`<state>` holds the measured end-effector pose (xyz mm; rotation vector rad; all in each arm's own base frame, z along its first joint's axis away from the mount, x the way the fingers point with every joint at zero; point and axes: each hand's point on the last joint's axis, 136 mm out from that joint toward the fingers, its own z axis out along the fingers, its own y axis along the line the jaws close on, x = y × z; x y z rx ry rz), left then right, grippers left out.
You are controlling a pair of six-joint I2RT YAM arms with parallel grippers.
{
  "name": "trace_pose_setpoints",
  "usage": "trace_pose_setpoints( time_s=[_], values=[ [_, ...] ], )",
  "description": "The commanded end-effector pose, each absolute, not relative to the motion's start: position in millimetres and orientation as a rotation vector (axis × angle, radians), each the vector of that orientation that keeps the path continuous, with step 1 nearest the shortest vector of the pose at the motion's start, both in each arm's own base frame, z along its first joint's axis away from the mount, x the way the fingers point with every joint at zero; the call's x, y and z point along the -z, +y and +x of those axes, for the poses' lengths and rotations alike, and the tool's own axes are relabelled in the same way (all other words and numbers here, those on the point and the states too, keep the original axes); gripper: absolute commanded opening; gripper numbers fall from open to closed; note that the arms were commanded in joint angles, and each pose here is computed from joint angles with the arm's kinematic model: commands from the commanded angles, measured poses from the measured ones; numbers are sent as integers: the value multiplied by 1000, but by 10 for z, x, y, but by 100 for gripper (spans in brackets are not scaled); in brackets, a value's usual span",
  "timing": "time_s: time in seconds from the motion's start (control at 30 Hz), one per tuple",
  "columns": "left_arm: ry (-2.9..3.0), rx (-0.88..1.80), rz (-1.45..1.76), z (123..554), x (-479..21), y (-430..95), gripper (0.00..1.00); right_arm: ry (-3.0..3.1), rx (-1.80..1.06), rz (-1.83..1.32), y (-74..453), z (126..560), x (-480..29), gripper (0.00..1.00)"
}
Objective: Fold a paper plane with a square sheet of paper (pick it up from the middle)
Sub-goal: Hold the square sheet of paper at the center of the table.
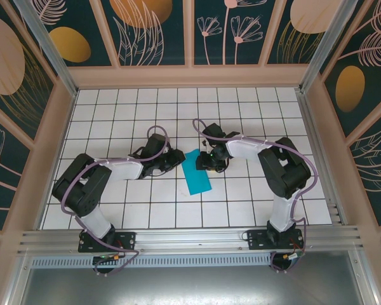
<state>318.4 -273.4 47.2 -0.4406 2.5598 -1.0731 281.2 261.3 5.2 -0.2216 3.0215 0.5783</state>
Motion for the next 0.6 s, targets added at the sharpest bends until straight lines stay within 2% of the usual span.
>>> trace_pose_setpoints(
  time_s=[0.0,0.57],
  values=[
    [2555,1114,-384,3193,-529,-2847,27,3157,-256,-262,2213,2586,806,49],
    [2635,1118,-347,3125,-312,-2982,16,3164,-246,-277,2205,2572,842,49]
  ],
)
